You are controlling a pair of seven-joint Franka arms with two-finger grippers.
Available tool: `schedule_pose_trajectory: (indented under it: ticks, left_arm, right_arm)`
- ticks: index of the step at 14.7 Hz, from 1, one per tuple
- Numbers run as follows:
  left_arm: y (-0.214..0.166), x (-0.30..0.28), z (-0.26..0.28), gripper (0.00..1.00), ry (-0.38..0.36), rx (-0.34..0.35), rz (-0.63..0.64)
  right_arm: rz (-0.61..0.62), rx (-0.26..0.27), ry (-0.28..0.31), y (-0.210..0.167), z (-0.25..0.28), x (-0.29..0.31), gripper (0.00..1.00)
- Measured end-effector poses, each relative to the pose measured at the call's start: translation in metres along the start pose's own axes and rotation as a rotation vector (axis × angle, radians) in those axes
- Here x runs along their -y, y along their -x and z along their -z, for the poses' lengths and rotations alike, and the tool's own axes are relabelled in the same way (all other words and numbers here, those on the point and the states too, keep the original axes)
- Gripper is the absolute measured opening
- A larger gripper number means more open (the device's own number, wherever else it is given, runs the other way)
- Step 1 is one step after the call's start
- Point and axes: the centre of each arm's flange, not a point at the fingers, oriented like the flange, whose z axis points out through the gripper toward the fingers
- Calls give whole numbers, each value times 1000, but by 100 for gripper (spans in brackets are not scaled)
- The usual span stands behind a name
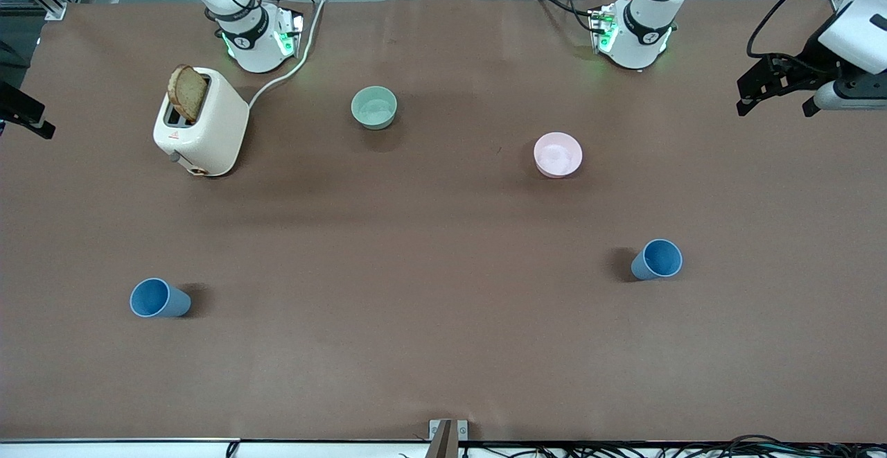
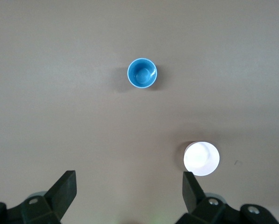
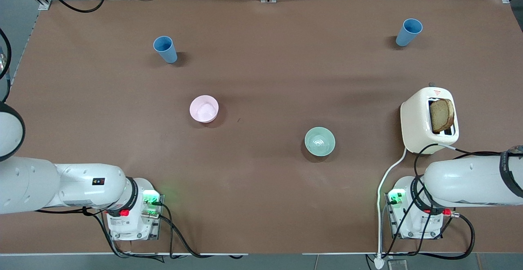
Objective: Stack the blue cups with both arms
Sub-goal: 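Reach the left gripper down to the blue cup beside the pink bowl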
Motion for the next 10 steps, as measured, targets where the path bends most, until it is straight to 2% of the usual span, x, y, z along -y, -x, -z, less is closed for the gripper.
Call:
schedule_pose_trajectory:
  ticks: [4,6,8,10]
  left_arm:
    - [-12,1,-5,100,4,12,1]
    - [-30,5,-13,100,9,20,7]
    - [-58,17,-49,100,16,66,25]
    - [-90,25,-114,100,24,106,34]
  right_arm:
    - [0,0,0,0,0,0,100]
    - [0,-1,0,0,0,0,100]
    - [0,-3,0,0,1,0,100]
    - [-1,-10,0,-1,1,-1,100]
